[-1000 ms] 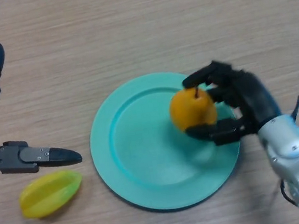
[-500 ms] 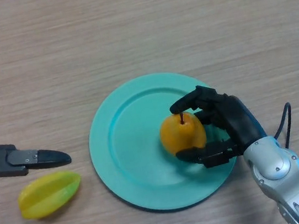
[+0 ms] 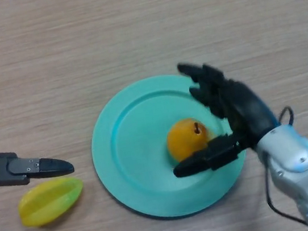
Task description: Pick up the yellow pear and place it on the plate
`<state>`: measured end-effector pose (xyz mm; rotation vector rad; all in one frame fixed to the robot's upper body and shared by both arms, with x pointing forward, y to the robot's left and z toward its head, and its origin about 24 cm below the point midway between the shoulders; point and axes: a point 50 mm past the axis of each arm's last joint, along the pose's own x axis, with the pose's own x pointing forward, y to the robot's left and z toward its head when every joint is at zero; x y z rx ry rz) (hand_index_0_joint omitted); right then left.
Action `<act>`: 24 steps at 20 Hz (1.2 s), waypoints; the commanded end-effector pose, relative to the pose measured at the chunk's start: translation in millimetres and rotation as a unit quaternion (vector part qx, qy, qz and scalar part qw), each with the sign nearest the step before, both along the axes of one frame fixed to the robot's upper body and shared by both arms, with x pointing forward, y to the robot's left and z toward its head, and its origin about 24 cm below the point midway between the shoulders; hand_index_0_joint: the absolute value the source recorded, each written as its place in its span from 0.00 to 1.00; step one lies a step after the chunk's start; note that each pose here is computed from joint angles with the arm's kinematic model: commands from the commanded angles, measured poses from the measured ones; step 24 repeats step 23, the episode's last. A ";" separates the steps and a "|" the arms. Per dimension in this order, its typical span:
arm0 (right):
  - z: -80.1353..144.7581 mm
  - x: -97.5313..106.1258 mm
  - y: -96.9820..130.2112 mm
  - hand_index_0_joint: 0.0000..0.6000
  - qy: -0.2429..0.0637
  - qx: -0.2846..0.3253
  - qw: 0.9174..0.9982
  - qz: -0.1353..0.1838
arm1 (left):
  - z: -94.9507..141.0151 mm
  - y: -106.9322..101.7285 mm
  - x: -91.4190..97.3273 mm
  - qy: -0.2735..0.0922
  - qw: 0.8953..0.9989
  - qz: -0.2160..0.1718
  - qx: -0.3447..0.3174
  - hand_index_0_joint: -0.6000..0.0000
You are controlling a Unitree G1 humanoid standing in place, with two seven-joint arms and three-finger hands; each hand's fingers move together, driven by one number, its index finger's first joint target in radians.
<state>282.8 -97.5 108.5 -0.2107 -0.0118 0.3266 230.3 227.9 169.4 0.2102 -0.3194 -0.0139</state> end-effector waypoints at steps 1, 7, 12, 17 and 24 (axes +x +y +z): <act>44.1 -2.1 -19.1 0.00 -0.097 0.043 0.994 -0.010 | 32.5 3.2 -11.1 -0.096 0.995 0.000 0.037 1.00; 63.3 -32.6 -56.0 0.00 -0.149 -0.020 0.988 -0.027 | 28.3 -2.0 -6.3 -0.089 0.995 -0.010 0.032 1.00; 72.1 -51.1 -82.4 0.00 -0.176 -0.019 0.982 -0.071 | 22.6 -7.0 -1.0 -0.069 0.997 -0.021 0.035 1.00; 72.7 -54.6 -86.5 0.00 -0.183 -0.007 0.979 -0.086 | 19.7 -11.1 2.2 -0.063 0.997 -0.026 0.038 1.00; 73.3 -56.1 -83.6 0.00 -0.169 -0.001 0.982 -0.084 | 16.9 -6.5 0.7 -0.042 0.998 -0.028 0.031 1.00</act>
